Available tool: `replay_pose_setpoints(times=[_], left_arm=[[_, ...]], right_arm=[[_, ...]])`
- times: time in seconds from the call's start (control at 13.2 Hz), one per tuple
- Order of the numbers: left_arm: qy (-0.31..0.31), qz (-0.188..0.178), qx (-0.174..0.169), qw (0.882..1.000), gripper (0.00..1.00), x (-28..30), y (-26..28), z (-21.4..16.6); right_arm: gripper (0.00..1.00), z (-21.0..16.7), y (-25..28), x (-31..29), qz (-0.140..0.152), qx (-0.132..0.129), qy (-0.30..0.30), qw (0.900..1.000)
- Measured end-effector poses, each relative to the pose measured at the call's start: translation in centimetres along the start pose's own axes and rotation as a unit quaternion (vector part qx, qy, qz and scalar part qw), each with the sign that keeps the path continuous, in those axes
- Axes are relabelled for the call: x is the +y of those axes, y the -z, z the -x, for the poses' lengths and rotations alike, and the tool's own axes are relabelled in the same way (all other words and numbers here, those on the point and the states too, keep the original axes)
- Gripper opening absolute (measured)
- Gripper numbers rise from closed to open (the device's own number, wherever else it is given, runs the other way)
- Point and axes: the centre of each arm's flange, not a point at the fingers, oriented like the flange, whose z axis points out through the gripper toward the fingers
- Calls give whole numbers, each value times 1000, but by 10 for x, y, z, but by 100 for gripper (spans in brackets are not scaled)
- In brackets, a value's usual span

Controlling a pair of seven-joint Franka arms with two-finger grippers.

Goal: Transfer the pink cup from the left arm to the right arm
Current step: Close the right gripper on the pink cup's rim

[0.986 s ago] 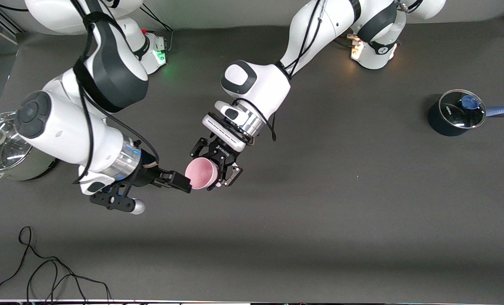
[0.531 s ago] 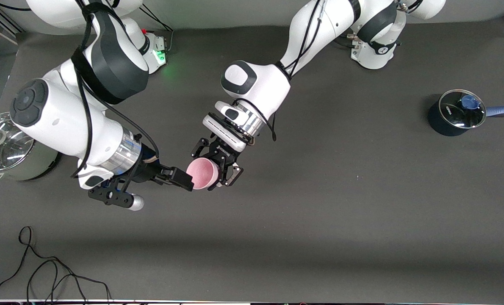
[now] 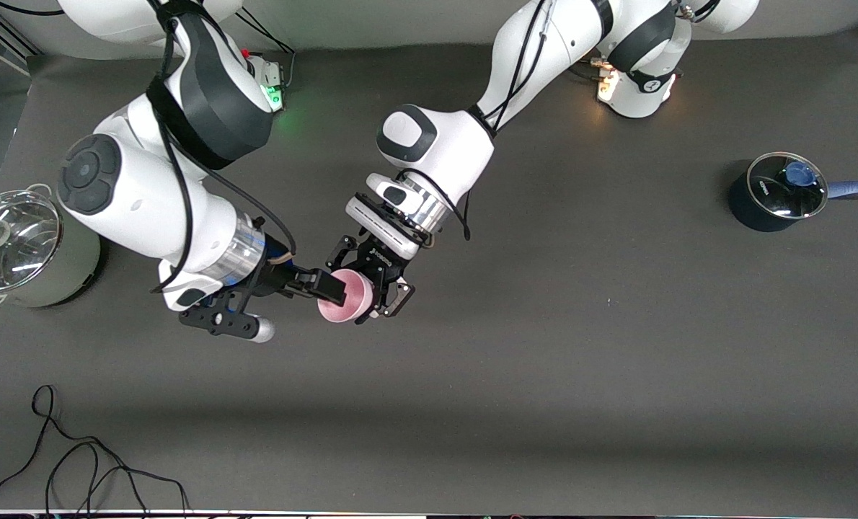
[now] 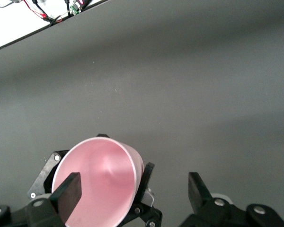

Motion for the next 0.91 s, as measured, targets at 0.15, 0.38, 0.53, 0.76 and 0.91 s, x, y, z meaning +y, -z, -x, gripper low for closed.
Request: replay_pose_setpoints(times=[0.15, 0.38, 0.53, 0.76, 0.91], left_arm=[[0, 0, 0, 1000, 65, 0, 0, 0], [0, 0, 0, 1000, 65, 0, 0, 0], [0, 0, 0, 1000, 65, 0, 0, 0], [0, 0, 0, 1000, 65, 0, 0, 0], [0, 1, 0, 1000, 65, 1, 0, 0]], right_arm=[[100, 4, -3, 0, 5, -8, 6, 1000], [100, 4, -5, 5, 15, -20, 25, 999], [96, -1, -3, 12, 16, -17, 32, 999], [84, -8, 0, 20, 16, -14, 28, 999], [62, -9, 1, 21, 15, -14, 27, 999]])
